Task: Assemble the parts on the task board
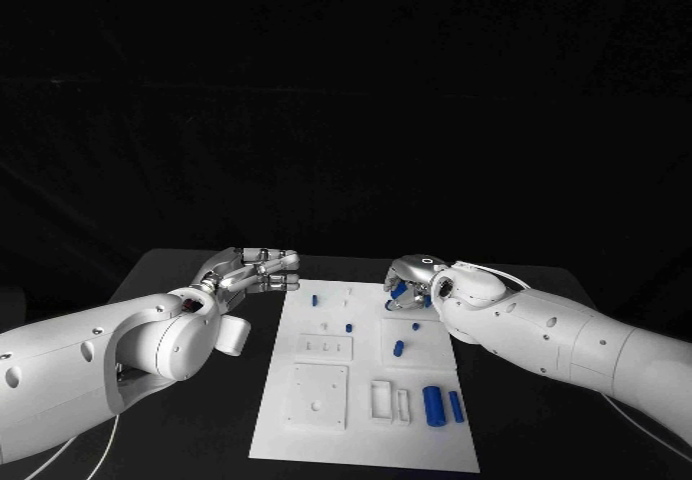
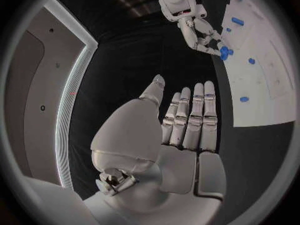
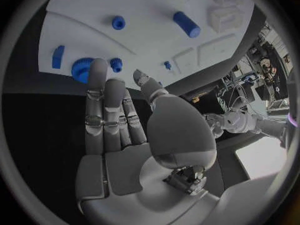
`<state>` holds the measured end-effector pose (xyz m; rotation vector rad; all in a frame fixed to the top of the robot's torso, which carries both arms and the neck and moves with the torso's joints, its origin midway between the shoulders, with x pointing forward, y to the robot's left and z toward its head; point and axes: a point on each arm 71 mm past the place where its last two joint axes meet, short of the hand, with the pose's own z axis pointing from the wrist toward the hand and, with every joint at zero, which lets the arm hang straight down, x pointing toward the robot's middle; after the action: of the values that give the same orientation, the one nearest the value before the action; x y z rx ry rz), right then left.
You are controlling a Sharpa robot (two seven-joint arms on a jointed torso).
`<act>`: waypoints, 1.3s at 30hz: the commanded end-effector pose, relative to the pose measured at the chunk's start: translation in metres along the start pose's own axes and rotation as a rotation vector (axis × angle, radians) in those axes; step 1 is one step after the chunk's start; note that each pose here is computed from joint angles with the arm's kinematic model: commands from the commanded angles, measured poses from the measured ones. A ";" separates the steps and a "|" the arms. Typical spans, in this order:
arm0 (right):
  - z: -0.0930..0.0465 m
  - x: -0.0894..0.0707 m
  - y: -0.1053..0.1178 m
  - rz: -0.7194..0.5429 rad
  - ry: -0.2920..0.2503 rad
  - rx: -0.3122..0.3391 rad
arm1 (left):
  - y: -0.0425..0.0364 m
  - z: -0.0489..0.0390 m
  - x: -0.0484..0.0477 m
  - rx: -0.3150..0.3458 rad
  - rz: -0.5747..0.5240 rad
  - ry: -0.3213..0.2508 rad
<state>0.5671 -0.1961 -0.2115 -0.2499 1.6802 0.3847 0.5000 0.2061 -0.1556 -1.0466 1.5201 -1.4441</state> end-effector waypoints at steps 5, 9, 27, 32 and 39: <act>0.000 0.007 -0.004 -0.034 0.033 0.019 | -0.0039 0.0002 0.0038 0.020 -0.004 0.026; 0.000 0.009 -0.004 -0.038 0.036 0.021 | -0.0051 -0.0001 0.0044 0.029 0.010 0.034; 0.001 0.011 -0.002 -0.044 0.024 0.016 | -0.0052 0.0018 0.0050 0.032 0.014 0.039; 0.001 0.010 -0.002 -0.048 0.022 0.016 | -0.0051 0.0022 0.0051 0.031 0.014 0.040; 0.001 0.009 -0.002 -0.063 0.005 0.021 | -0.0047 0.0030 0.0046 0.029 0.014 0.039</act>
<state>0.5675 -0.1971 -0.2210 -0.2715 1.6908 0.3404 0.5016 0.2034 -0.1531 -1.0143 1.5260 -1.4553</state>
